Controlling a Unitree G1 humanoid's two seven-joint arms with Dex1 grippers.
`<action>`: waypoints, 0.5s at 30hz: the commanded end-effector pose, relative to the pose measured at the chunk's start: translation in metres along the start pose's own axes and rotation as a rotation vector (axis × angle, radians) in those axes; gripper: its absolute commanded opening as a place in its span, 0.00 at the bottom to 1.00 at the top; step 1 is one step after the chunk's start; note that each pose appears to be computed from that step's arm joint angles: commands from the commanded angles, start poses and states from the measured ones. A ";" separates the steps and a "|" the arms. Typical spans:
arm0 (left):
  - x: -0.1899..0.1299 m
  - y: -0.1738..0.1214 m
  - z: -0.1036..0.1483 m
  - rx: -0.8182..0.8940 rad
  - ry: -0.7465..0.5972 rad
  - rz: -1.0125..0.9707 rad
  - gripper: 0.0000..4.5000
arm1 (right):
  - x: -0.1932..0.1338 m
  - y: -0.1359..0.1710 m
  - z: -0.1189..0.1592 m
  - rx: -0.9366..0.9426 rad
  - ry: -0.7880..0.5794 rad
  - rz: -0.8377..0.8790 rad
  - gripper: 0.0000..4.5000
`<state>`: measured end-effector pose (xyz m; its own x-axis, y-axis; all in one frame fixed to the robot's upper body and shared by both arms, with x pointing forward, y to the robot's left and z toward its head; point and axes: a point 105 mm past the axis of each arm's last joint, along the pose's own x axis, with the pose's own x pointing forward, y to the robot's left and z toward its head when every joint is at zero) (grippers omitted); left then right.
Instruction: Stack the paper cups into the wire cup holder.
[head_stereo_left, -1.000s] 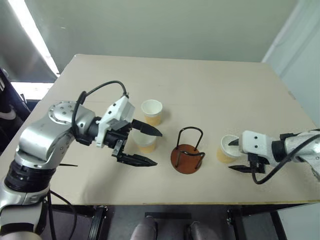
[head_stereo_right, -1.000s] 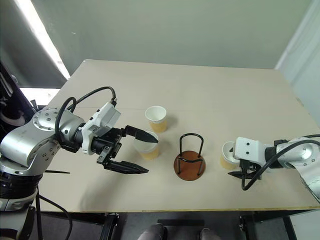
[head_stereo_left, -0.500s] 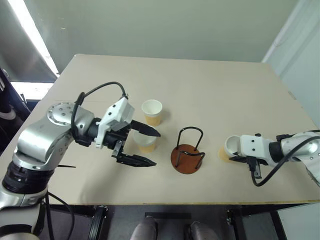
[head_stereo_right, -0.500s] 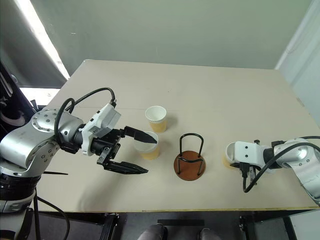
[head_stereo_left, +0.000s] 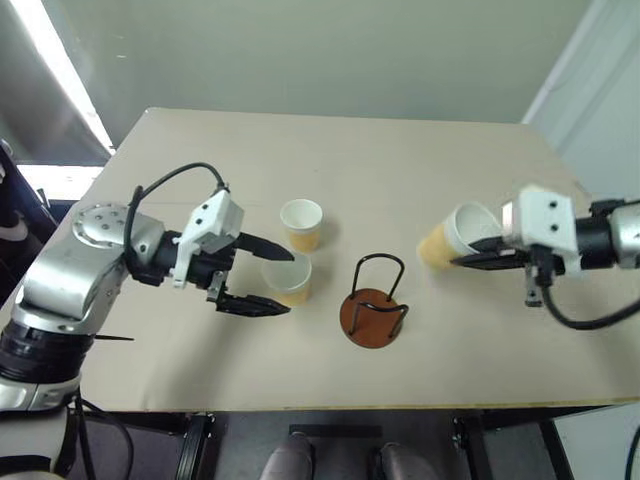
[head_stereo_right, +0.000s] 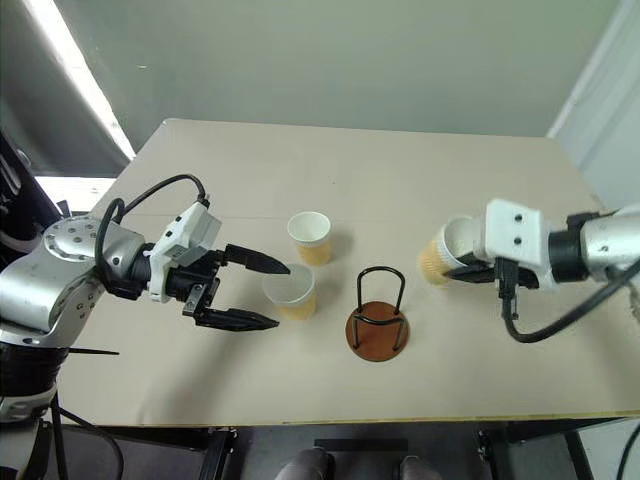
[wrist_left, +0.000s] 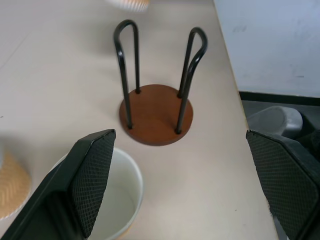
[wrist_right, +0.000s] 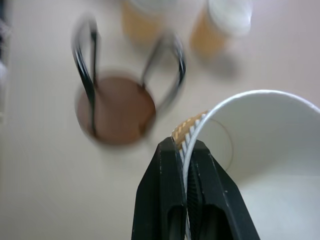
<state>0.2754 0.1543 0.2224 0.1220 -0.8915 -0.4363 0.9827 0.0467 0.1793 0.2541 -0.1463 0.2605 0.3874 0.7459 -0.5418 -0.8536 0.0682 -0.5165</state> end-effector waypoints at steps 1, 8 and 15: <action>-0.006 0.003 0.012 0.066 -0.011 0.012 1.00 | -0.004 0.007 0.024 -0.041 -0.034 0.040 0.01; -0.002 0.003 0.014 0.078 -0.022 -0.013 1.00 | 0.006 0.017 0.044 -0.114 -0.053 0.115 0.01; -0.001 0.003 0.017 0.082 -0.031 -0.017 1.00 | 0.024 0.018 0.040 -0.180 -0.030 0.138 0.01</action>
<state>0.2772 0.1494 0.2290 0.0937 -0.9037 -0.4177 0.9788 0.0068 0.2048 0.2326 -0.1028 0.2564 0.2259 0.7580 -0.6119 -0.8564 -0.1448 -0.4956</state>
